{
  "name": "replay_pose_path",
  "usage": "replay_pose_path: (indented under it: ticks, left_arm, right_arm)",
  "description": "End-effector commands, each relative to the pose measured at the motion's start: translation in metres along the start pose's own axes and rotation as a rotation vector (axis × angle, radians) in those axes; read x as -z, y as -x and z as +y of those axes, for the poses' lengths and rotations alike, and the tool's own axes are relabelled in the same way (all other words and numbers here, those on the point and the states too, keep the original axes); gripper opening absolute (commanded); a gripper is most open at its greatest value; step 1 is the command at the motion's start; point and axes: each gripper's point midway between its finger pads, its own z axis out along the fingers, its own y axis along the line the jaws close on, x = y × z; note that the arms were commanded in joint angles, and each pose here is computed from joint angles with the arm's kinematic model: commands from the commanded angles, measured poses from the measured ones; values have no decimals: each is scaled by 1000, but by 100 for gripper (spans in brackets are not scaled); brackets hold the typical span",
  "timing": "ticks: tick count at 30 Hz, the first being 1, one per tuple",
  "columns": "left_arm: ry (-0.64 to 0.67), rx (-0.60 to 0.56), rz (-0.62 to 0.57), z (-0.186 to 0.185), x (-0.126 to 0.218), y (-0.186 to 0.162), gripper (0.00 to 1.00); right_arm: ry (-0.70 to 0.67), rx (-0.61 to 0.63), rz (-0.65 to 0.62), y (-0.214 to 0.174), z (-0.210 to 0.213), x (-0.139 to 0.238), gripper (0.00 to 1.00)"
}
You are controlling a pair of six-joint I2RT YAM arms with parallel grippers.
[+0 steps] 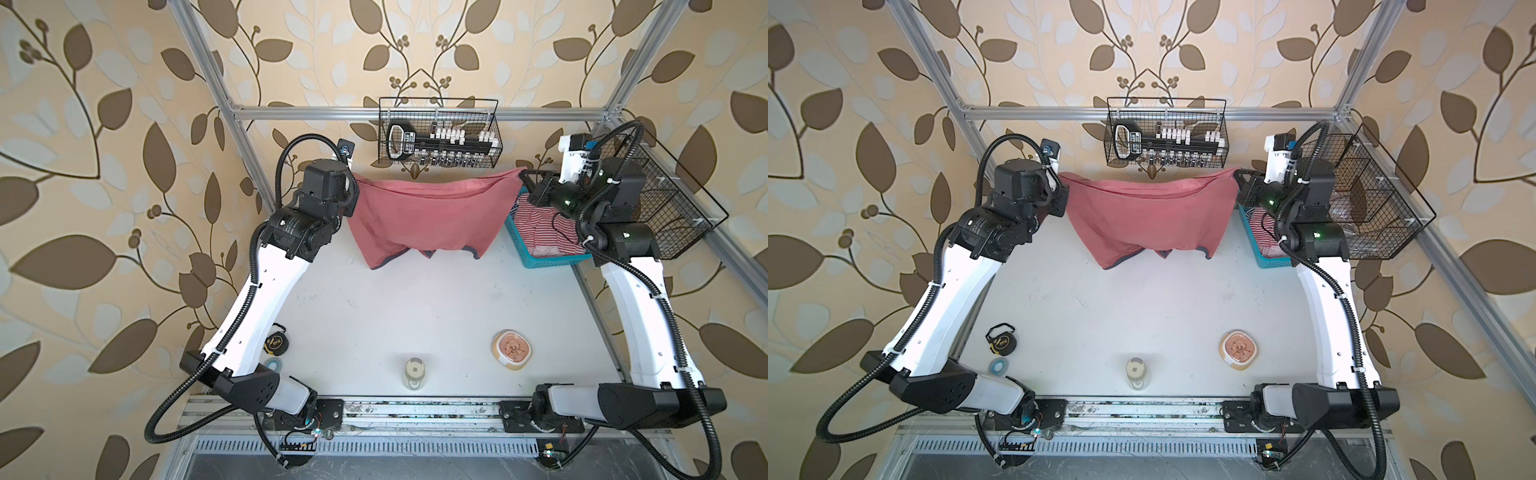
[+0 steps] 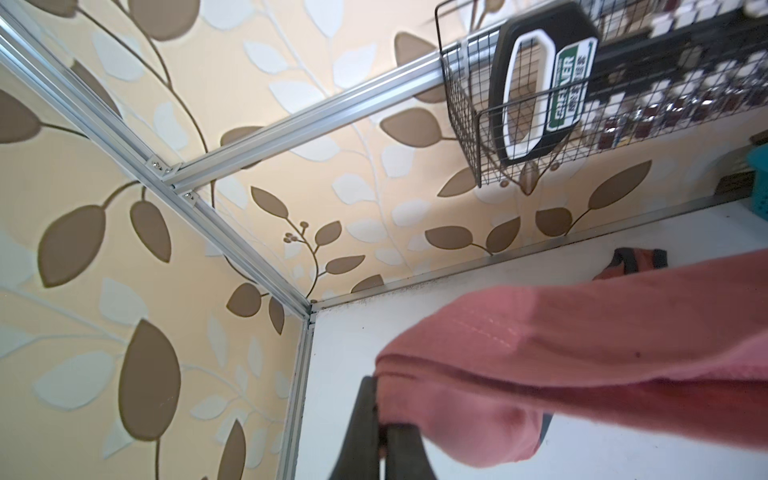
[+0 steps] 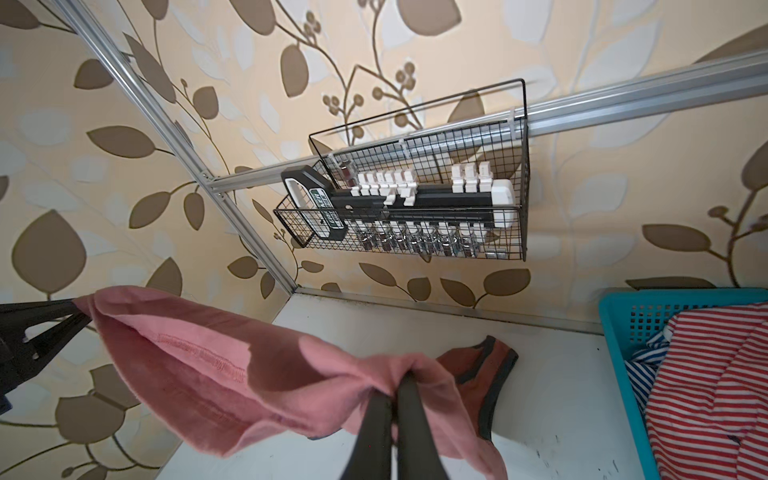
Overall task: Fold and stack the tank tops
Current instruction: 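Lift the tank top with both grippers and spread it apart, away from the robot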
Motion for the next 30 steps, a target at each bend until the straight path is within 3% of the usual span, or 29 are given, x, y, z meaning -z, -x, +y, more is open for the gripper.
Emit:
replay_pose_path:
  ticks: [1, 6, 10, 13, 16, 22, 30]
  left_arm:
    - [-75, 31, -126, 3, 28, 23, 0]
    - [-118, -18, -94, -14, 16, -2, 0]
    - [-84, -87, -29, -27, -21, -24, 0]
    - [-36, -161, 16, -31, -62, -22, 0]
    - [52, -137, -15, -12, -87, 16, 0]
    - [118, 19, -342, 28, -55, 132, 0]
    - [81, 181, -598, 45, -8, 176, 0]
  right_arm:
    - [74, 86, -108, 36, 31, 31, 0]
    - [96, 55, -40, 16, 26, 18, 0]
    - [80, -9, 45, -8, 3, -18, 0]
    - [77, -36, 75, -6, -12, -51, 0]
    - [96, -40, 47, 20, -15, -75, 0]
    - [199, 27, -158, 101, 13, -76, 0]
    - [331, 93, -290, 133, 40, -53, 0]
